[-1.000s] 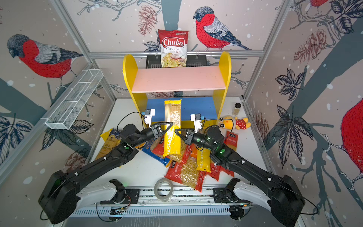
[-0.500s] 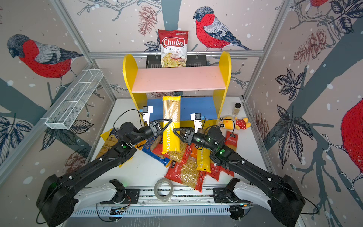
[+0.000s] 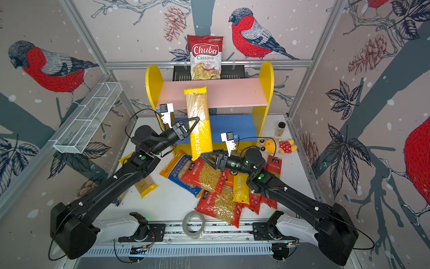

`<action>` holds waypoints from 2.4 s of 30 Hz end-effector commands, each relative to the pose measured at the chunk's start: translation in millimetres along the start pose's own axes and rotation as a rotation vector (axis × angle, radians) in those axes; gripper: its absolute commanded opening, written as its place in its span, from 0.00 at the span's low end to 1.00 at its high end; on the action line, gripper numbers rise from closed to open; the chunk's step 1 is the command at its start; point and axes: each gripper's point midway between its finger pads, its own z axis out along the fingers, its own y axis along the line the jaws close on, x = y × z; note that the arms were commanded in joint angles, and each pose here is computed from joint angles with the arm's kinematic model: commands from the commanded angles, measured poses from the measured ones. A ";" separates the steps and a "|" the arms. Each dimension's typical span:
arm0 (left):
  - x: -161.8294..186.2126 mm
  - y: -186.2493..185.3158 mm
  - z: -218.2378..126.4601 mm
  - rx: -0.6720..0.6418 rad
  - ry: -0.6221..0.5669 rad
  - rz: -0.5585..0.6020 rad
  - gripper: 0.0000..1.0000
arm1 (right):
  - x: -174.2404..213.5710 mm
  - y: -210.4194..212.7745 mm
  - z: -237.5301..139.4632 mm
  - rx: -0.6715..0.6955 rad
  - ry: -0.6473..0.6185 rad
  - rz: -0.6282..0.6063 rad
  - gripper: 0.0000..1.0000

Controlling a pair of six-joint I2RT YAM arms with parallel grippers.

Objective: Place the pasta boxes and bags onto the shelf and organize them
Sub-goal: 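Grasp the spaghetti package with both grippers and lift it toward the pink shelf, then open the left gripper while the right gripper pushes the package along the pink shelf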

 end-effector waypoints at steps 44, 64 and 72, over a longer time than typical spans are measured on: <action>-116.9 28.2 -147.4 -0.605 -0.316 0.165 0.81 | -154.4 -17.3 194.5 -0.024 -0.296 0.492 0.31; -104.0 25.7 -134.4 -0.470 -0.299 0.103 0.86 | -131.0 -33.0 218.6 0.019 -0.209 0.452 0.21; -100.7 23.2 -141.4 -0.480 -0.306 0.127 0.86 | -112.6 -30.2 219.6 -0.004 -0.142 0.441 0.50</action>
